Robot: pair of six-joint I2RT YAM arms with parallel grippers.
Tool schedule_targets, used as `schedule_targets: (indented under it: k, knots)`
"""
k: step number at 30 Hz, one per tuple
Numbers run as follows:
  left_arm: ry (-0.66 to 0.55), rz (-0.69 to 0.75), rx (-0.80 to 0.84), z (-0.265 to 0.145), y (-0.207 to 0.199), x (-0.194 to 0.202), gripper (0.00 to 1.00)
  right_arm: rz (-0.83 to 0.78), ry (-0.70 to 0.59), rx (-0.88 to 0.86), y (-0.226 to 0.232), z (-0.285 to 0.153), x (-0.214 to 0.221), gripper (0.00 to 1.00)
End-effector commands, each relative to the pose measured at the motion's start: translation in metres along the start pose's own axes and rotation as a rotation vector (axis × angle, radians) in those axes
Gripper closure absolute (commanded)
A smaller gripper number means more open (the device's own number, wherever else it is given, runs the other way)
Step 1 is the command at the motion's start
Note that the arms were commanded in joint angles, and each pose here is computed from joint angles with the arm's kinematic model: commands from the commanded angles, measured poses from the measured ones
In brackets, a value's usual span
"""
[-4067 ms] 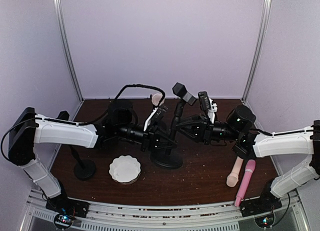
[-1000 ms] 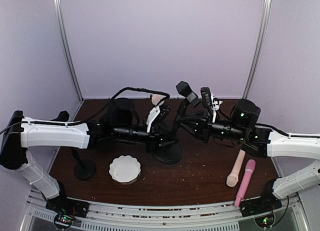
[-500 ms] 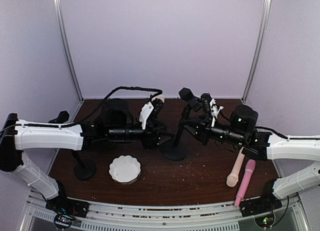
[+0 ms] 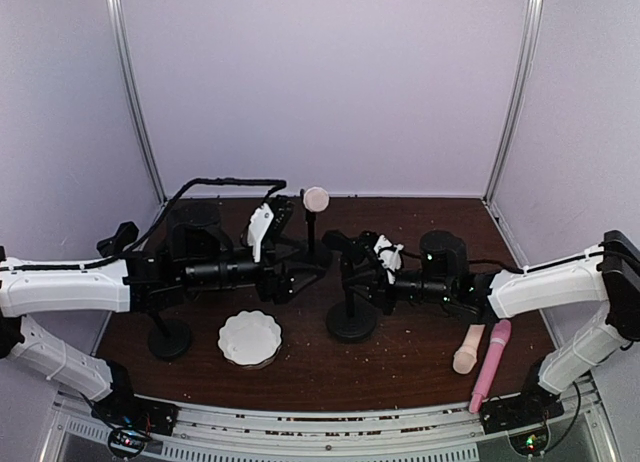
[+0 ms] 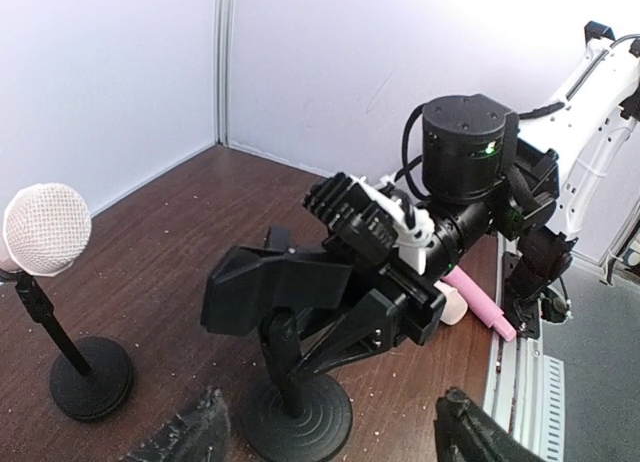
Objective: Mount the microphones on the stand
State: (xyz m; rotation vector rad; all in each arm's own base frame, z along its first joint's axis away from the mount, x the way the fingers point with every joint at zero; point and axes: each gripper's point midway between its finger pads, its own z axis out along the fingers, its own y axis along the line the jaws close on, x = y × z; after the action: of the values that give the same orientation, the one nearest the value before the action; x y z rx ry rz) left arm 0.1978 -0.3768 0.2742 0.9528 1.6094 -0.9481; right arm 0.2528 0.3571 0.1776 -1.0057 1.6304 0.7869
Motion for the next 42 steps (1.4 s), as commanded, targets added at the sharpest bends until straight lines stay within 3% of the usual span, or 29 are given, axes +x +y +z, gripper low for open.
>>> schedule_targets:
  k: [1,7,13,18,28,35,42]
  knots:
    - [0.002,0.027,-0.001,-0.005,0.0,0.002,0.27,-0.105,-0.139,0.028,-0.007,0.002,-0.031,1.0]
    - [0.012,0.03,0.005,-0.005,-0.001,0.006,0.28,-0.101,-0.108,0.012,-0.006,0.011,-0.015,0.97]
    - [0.012,0.033,0.008,-0.003,-0.001,0.008,0.28,-0.062,-0.065,0.027,-0.011,0.017,0.007,0.83]
    - [0.013,0.041,0.02,-0.002,-0.002,0.01,0.28,-0.04,-0.047,0.014,-0.007,0.012,0.013,0.56]
    - [0.026,0.079,0.018,0.0,-0.002,0.007,0.29,0.024,0.029,0.105,-0.014,-0.017,0.029,0.36]
    - [0.035,0.117,-0.124,0.002,0.021,-0.011,0.28,0.094,0.085,0.19,-0.018,-0.053,0.053,0.28]
    - [0.031,0.167,-0.187,0.009,0.03,-0.056,0.29,0.26,0.105,0.361,-0.029,-0.116,0.056,0.28]
